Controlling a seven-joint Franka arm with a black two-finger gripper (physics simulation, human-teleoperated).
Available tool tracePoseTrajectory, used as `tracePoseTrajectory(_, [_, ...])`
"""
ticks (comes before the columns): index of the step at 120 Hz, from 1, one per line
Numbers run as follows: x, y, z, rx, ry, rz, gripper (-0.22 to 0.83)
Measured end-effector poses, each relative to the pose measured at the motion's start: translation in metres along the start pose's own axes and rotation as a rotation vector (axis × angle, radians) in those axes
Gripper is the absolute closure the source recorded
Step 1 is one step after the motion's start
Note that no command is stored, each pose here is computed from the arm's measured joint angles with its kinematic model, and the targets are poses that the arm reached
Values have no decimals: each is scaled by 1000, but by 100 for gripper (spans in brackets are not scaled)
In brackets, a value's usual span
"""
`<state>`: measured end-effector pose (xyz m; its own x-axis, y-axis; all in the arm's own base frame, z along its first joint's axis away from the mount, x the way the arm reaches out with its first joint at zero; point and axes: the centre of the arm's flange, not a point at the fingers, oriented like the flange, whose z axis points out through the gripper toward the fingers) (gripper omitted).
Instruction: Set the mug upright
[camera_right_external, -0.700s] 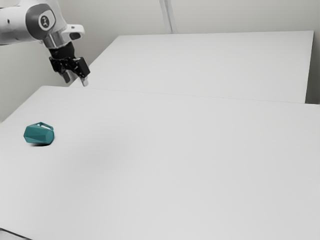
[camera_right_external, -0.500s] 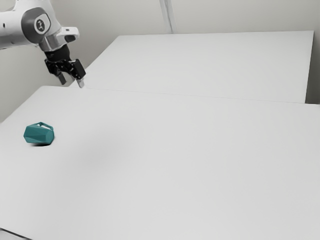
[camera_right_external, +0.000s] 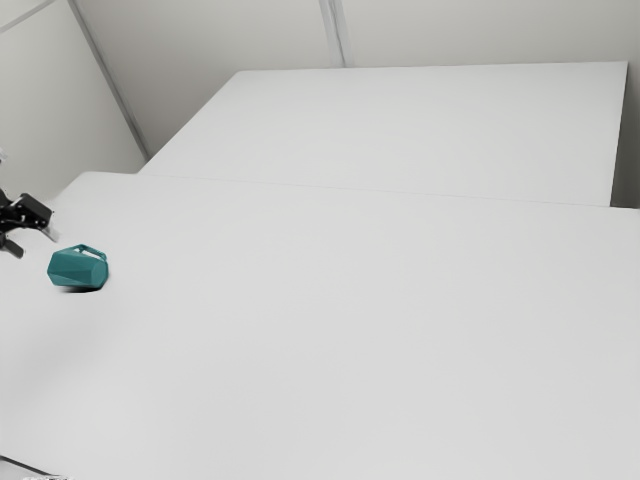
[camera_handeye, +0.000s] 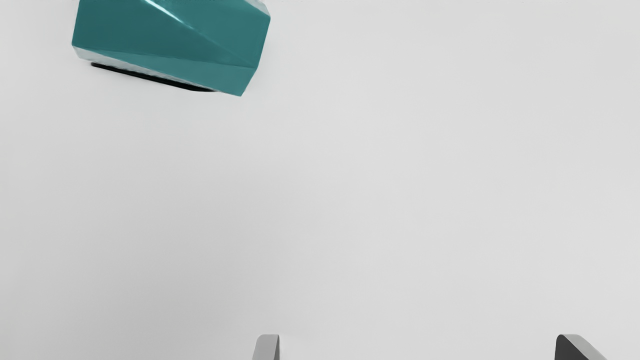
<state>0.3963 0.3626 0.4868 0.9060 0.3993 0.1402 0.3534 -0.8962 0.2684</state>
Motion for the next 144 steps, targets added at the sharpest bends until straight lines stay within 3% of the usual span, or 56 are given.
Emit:
tracePoseTrajectory(29, [-30,-105,38,-47,29,34,0])
tracePoseTrajectory(42, [-25,-141,63,-74,59,89,0])
tracePoseTrajectory(66, [25,-148,91,-99,124,316,0])
tracePoseTrajectory(81, [42,-137,105,-91,156,454,0])
tracePoseTrajectory(115, [18,-201,110,-29,270,523,0])
tracePoseTrajectory(144, [39,-197,136,-27,340,633,1])
